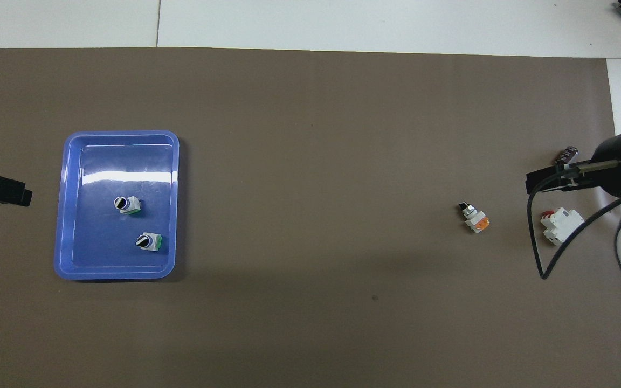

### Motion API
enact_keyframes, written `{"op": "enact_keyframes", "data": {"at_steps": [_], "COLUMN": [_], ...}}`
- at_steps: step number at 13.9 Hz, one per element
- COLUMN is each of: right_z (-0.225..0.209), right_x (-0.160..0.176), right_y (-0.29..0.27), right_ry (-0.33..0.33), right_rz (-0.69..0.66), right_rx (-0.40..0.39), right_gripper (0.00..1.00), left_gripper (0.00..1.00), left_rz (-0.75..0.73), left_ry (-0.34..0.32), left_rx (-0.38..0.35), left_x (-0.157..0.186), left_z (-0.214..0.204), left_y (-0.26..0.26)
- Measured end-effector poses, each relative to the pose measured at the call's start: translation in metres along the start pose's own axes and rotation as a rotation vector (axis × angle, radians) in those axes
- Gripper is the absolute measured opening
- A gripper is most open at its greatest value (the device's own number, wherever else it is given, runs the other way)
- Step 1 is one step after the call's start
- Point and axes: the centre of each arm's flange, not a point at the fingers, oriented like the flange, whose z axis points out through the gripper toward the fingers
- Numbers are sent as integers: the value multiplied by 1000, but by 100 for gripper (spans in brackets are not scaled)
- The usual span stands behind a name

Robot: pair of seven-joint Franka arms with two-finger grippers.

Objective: Turn and place switch with both arms

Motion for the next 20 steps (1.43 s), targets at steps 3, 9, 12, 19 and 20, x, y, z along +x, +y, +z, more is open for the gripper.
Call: {"op": "enact_keyframes", "data": {"at_steps": [3,9,12,19,20], "right_z": [41,179,240,293,297], "right_x": [6,13,-10,-49,-53], "right_y": [6,0,9,25,24], "right_ry": [18,-6,27,69,62], "right_rz": [-186,-430,-506,-534,-533], "right_rx": [-3,46,94,63,65], "right_gripper": [100,100,100,100,100], "left_gripper": [100,100,100,100,100], "left_rz": [0,0,0,0,0], "left_ry": [0,0,0,0,0], "left_rx": [0,0,0,0,0], "left_x": [0,0,0,0,0], "left_z": [0,0,0,0,0], "left_y": [0,0,0,0,0]}}
